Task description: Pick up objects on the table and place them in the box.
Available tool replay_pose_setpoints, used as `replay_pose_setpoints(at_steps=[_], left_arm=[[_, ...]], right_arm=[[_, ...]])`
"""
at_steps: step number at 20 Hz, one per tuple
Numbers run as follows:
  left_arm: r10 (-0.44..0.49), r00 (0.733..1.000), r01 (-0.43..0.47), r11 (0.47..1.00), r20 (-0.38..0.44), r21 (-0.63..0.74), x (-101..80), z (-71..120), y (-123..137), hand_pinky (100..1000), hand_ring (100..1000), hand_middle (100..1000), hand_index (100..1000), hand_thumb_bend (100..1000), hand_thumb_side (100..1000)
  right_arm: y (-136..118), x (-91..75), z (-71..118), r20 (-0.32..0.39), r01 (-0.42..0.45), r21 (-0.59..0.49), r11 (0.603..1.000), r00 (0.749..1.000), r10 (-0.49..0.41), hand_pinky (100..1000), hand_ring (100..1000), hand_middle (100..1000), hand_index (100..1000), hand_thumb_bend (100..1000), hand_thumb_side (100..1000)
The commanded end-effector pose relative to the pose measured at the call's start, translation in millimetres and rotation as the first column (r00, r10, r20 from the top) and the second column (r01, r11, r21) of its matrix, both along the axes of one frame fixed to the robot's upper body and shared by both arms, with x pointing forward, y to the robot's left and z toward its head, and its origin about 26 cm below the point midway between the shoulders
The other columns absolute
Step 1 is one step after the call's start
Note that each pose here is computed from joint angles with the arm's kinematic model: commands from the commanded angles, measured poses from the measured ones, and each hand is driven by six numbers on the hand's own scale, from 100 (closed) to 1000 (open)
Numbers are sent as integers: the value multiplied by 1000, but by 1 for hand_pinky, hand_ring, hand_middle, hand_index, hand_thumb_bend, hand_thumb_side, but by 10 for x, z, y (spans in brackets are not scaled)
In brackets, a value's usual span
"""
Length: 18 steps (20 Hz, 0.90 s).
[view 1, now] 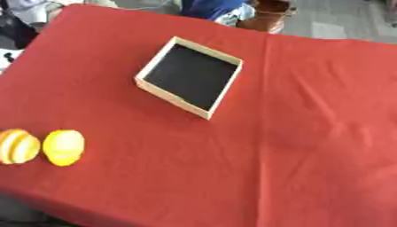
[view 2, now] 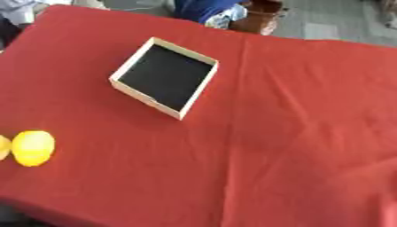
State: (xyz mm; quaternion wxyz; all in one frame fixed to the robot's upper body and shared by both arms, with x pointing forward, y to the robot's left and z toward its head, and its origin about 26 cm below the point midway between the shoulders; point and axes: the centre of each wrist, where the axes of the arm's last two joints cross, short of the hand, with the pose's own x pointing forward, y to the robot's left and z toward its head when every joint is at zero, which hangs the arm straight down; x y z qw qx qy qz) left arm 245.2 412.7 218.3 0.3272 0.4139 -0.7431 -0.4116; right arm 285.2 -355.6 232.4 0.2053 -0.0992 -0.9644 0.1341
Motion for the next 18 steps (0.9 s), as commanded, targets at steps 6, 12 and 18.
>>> replay_pose_setpoints(at_steps=[6, 12, 18], left_arm=[[200, 938, -86, 925, -284, 370, 8, 75, 375, 909, 921, 843, 911, 450, 100], [306, 862, -95, 881, -405, 463, 39, -70, 602, 916, 929, 859, 915, 531, 100], [303, 872, -119, 894, -385, 433, 99, -146, 721, 901, 916, 856, 939, 495, 100]], right_arm=[[-27, -50, 127, 31, 5, -45, 999, 1000, -4, 900, 998, 786, 892, 100, 552], [-16, -45, 127, 29, -2, -49, 999, 1000, 4, 900, 998, 785, 892, 100, 552], [-5, -41, 118, 24, -11, -47, 999, 1000, 12, 901, 997, 783, 891, 100, 552]])
